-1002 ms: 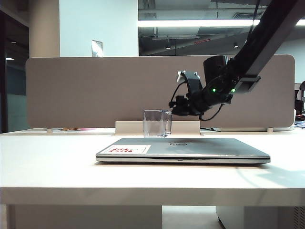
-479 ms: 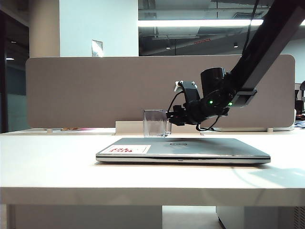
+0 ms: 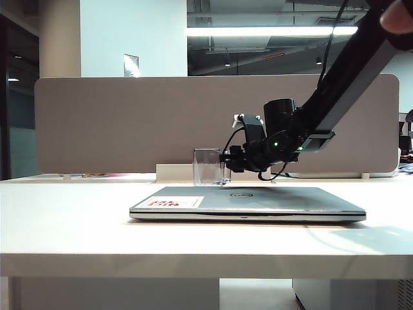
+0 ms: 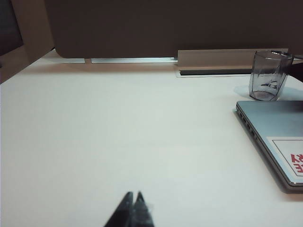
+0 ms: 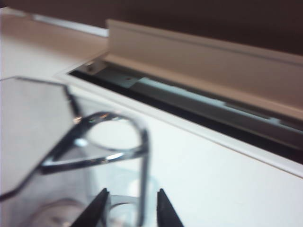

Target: Pick up the water cup and place it on the right side of the laptop.

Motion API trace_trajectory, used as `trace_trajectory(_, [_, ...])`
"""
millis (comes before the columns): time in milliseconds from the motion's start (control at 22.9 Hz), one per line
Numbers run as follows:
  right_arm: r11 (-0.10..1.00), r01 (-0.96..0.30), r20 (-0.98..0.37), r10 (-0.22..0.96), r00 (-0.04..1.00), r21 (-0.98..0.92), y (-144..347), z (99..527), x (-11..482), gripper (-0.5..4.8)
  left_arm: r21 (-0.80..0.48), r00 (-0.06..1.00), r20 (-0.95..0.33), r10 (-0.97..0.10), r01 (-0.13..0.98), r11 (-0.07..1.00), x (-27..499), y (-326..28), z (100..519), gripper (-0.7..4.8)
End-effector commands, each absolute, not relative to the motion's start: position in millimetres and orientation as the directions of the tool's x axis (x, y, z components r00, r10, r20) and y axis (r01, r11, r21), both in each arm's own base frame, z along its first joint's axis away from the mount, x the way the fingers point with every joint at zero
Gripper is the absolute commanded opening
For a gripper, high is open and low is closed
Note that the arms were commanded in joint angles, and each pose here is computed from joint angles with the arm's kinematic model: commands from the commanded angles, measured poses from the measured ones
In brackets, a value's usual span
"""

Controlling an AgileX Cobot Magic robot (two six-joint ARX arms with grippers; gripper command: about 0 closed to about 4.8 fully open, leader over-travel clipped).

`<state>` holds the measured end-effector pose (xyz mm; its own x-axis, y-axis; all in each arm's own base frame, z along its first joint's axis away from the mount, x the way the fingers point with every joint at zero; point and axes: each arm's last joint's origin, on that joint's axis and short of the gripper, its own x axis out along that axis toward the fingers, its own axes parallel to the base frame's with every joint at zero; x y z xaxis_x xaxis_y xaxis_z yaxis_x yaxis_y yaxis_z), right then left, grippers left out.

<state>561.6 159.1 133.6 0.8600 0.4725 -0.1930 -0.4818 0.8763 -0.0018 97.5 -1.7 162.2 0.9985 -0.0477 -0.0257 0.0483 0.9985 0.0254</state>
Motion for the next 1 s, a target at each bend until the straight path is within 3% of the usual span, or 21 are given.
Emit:
trace_trajectory(44, [0.887, -0.462, -0.180, 0.452, 0.874, -0.014, 160, 136, 562, 1.48, 0.025, 0.999, -0.017, -0.051, 0.051, 0.998, 97, -2, 164, -0.04])
trace_trajectory(741, [0.877, -0.480, -0.082, 0.477, 0.875, -0.026, 165, 123, 564, 1.43, 0.025, 0.999, -0.017, -0.051, 0.052, 0.998, 97, -2, 164, -0.04])
trace_trajectory(828, [0.876, -0.482, -0.073, 0.479, 0.875, -0.029, 167, 123, 563, 0.87, 0.025, 0.999, -0.017, -0.051, 0.052, 0.998, 97, -2, 164, -0.04])
trace_trajectory(1002, [0.882, -0.471, -0.060, 0.469, 0.881, -0.032, 167, 125, 563, 0.52, 0.025, 0.999, -0.017, -0.051, 0.052, 0.998, 97, -2, 164, -0.04])
